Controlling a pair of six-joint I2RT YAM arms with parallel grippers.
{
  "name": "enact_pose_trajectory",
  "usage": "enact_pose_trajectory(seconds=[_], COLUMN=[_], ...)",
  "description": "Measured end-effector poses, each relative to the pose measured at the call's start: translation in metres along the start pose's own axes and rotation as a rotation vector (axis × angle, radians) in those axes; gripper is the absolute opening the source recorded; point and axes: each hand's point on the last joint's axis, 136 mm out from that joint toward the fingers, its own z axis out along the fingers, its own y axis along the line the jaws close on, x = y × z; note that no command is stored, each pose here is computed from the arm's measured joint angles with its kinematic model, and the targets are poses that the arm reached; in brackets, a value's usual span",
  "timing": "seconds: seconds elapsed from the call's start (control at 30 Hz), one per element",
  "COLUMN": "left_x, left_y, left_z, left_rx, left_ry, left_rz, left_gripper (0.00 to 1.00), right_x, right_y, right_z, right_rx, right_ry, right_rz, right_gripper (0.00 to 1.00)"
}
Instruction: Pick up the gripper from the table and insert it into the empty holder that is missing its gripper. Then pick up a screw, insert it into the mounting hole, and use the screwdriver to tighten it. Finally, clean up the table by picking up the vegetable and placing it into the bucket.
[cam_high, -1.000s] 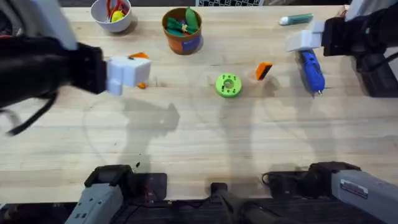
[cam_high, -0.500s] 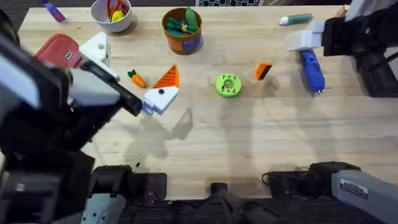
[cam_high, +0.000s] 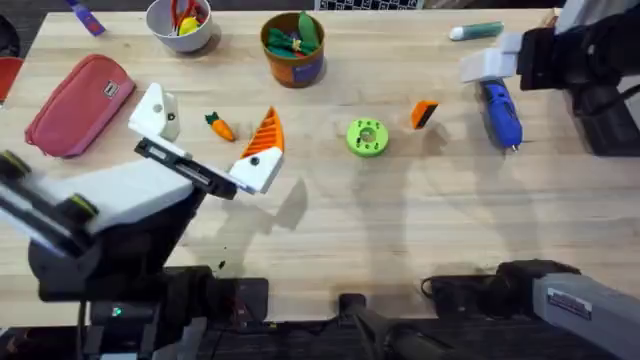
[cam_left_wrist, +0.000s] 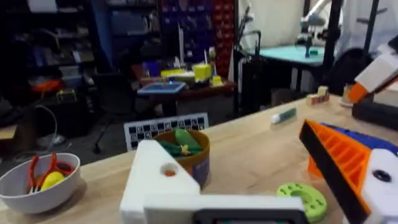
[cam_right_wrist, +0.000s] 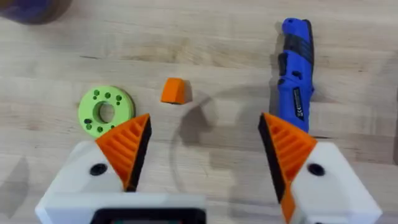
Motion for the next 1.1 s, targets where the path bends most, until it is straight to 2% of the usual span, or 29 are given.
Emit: enact_pose_trajectory(seconds=[0.1, 0.27, 0.4, 0.53, 0.83, 0.97, 1.1], left_x=[-0.002, -0.005, -0.004, 0.005, 0.044, 0.060, 0.072], left_y=[0.000, -0.001, -0.005, -0.021, -0.071, -0.084, -0.095], left_z=[-0.003, -0.005, -0.006, -0.006, -0.021, -0.030, -0.038], left_rx=[-0.007, -0.005, 0.023, 0.113, 0.396, 0.469, 0.535], left_ry=[-0.055, -0.090, -0.082, -0.034, 0.159, 0.238, 0.281], left_rz=[-0.013, -0.078, -0.147, -0.195, -0.287, -0.333, -0.319], left_gripper=[0.985, 0.985, 0.985, 0.985, 0.985, 0.985, 0.985], right_x=[0.000, 0.000, 0.000, 0.000, 0.000, 0.000, 0.000], right_y=[0.000, 0.000, 0.000, 0.000, 0.000, 0.000, 0.000], right_z=[0.000, 0.000, 0.000, 0.000, 0.000, 0.000, 0.000], right_rx=[0.000, 0.000, 0.000, 0.000, 0.000, 0.000, 0.000], right_ry=[0.000, 0.000, 0.000, 0.000, 0.000, 0.000, 0.000], right_rz=[-0.001, -0.003, -0.003, -0.003, -0.003, -0.002, -0.003], right_gripper=[0.994, 0.994, 0.994, 0.994, 0.994, 0.992, 0.993])
